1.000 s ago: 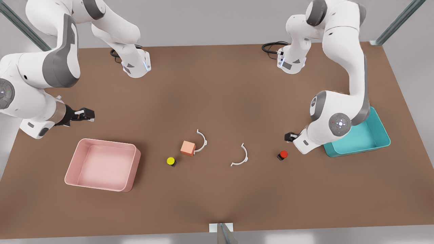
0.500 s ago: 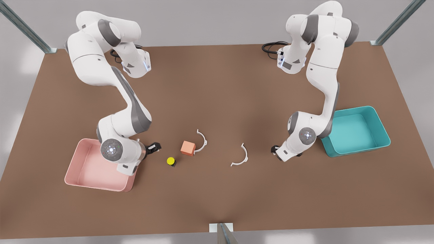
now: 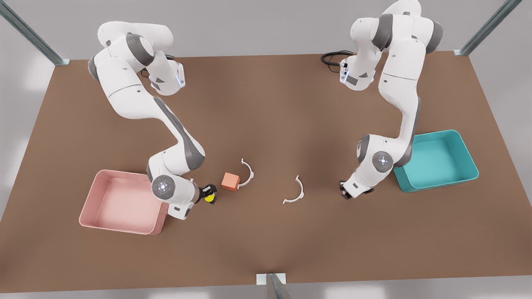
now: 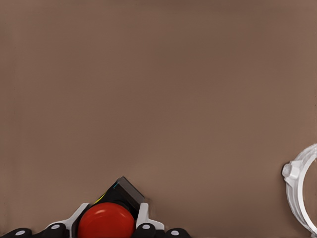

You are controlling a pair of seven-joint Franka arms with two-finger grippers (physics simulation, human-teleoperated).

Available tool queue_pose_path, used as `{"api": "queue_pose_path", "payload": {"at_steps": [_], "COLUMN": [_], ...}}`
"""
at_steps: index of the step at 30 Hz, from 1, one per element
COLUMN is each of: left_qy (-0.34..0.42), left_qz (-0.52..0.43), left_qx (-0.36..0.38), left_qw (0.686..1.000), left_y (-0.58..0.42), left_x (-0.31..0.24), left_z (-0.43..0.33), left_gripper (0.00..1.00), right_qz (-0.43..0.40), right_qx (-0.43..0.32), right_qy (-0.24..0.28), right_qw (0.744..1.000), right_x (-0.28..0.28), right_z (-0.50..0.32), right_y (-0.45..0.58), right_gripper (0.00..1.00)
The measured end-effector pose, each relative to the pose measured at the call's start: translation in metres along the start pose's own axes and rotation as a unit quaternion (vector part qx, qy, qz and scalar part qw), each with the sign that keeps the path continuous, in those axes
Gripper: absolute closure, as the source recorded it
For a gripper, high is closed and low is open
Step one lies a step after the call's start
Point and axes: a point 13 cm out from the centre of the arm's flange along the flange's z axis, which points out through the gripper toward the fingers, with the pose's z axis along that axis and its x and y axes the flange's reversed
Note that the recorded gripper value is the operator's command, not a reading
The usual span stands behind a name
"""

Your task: Place the red button in the blue storage box with the left arm, and place the yellow button in the pink storage box with the right arm

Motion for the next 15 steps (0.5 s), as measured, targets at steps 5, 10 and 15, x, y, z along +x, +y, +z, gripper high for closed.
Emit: {"api": "queue_pose_path", "payload": {"at_steps": [5,10,15], "left_qy": [0.004,0.041,0.085], "left_qz": [-0.074,-0.124,-0.121], "left_qx": [-0.011,-0.013,0.009], "left_qw": [0.997,0.991,0.989], "left_y": [0.126,0.254,0.324], "left_x": [0.038,0.114,0.170], "left_z": [-0.079,-0.094,-0.063], "left_gripper": [0.47,0.46,0.00], "right_qz": [-0.001,0.004,-0.002], "right_qx": [-0.004,-0.004,0.005], "right_qy": [-0.021,-0.007,0.006], "right_qw": [1.000,1.000,1.000], "right_x": [-0.013,0.002,0.021], "right_z": [0.017,0.047,0.080], "right_y": [0.009,0.004,-0.001], "right_gripper": [0.00,0.00,0.00]}}
